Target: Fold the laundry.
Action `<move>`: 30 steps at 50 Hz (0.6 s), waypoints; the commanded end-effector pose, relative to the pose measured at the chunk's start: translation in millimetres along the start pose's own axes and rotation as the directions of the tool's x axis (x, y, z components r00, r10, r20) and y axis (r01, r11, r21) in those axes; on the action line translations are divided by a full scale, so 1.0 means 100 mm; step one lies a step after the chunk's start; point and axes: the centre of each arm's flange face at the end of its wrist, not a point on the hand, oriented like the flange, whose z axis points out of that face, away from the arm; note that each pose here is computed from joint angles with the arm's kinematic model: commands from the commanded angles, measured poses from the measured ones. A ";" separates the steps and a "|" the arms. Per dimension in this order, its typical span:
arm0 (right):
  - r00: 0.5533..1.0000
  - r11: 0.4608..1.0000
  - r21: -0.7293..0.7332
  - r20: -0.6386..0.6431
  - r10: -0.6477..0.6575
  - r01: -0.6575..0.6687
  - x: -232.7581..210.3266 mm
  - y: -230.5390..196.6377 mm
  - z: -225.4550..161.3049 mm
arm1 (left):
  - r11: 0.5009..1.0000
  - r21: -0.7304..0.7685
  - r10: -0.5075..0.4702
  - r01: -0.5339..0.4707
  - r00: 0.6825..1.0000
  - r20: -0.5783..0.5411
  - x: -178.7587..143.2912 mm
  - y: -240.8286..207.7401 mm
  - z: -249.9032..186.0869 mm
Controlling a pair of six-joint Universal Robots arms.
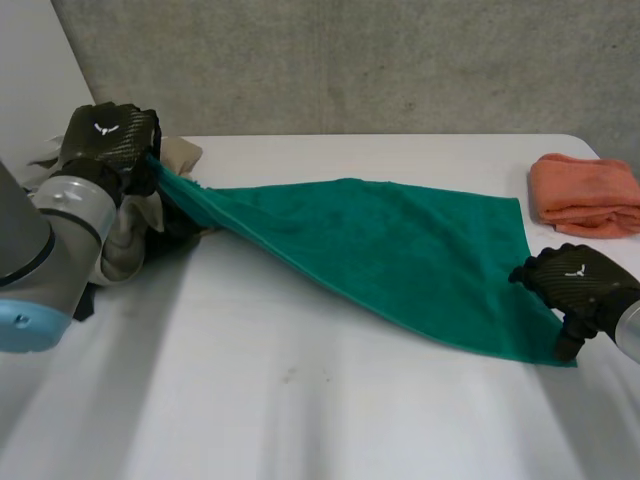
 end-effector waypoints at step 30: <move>0.991 0.999 0.050 0.131 0.011 -0.018 -0.39 0.38 0.24 | 0.999 -0.046 0.015 -0.011 0.996 0.087 -0.03 0.38 0.60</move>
